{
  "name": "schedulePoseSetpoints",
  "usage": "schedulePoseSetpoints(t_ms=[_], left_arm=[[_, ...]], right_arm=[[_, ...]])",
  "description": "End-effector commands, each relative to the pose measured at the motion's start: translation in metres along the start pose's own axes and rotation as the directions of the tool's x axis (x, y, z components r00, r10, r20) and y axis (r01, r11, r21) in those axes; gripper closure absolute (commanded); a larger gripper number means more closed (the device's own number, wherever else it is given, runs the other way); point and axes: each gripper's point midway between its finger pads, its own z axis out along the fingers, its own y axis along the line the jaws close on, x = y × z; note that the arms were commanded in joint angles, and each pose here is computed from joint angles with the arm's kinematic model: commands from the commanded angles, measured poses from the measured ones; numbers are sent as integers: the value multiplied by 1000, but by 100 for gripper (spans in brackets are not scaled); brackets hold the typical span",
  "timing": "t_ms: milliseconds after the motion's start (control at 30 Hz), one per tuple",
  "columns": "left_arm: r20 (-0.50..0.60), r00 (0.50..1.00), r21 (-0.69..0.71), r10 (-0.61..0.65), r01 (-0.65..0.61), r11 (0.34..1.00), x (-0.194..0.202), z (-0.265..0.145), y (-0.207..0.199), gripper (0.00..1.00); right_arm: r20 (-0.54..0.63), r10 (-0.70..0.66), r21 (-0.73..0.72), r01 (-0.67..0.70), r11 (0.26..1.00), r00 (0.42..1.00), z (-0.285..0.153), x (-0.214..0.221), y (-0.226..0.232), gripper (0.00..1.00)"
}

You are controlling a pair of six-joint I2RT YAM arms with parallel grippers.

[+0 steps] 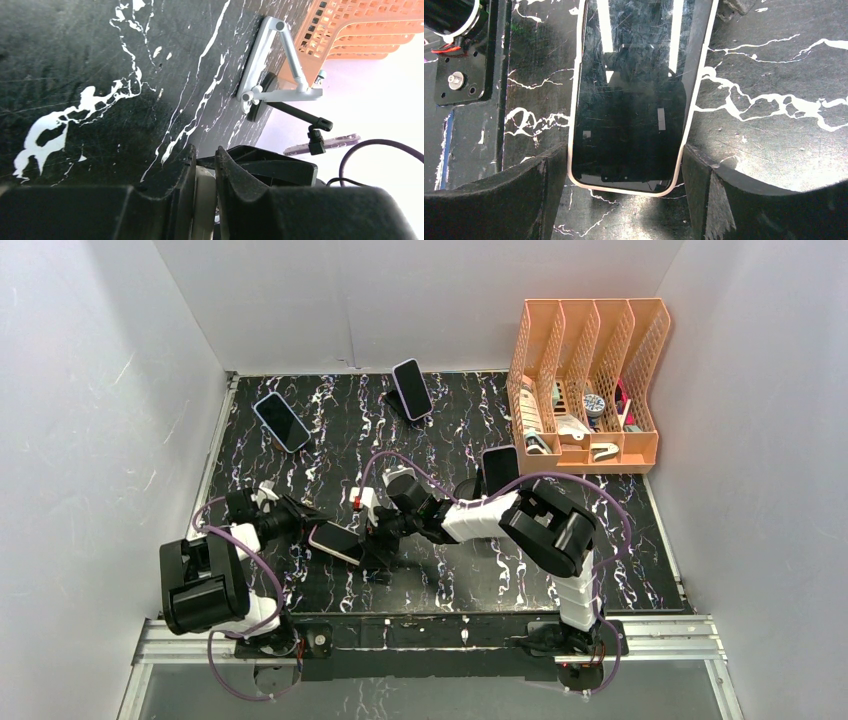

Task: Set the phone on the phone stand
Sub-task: Pick up the phone at the center of the board.

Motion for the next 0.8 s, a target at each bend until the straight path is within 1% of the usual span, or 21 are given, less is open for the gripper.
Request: schedulePoseSetpoints(t_ms=[0,33,67,133,167,200,300,367,500,533,667,767], left_arm=[[-21,999,80,44,-42,996,5,-4,-22,69],[-25,999,80,42,-40,996,6,-4,-23,57],[-26,999,81,45,-43,996,6,-5,-23,48],[-29,998,89,57,-55,995,7,-5,-26,39],[-33,997,93,63,-60,994,9,-5,-28,38],[-37,997,97,68,-64,993,10,-5,-29,38],[-51,996,99,74,-69,993,14,-4,-30,45],[-61,996,100,70,-64,993,16,-4,-29,52],[-86,994,106,74,-65,992,23,-5,-32,74],[-91,993,110,77,-67,992,25,-6,-34,77],[-91,992,118,92,-81,990,30,-12,-40,77],[-86,991,116,103,-92,989,32,-15,-43,72]], right_arm=[[13,-50,-43,50,998,999,-3,-8,10,30],[9,-46,-41,46,998,999,-3,-6,8,30],[7,-45,-40,46,998,999,-2,-5,7,30],[-4,-38,-33,38,999,999,-2,1,4,30],[-7,-36,-27,36,999,999,-3,2,2,30],[-11,-35,-24,35,999,999,-3,4,1,30],[-13,-31,-16,31,999,999,-6,7,-2,30],[-11,-30,-11,30,999,999,-7,6,-4,30],[-9,-30,2,30,1000,1000,-9,5,-9,30],[-8,-28,7,28,1000,1000,-10,5,-11,30],[-16,-20,22,20,1000,1000,-11,7,-16,30],[-26,-8,28,9,1000,1000,-10,9,-20,30]])
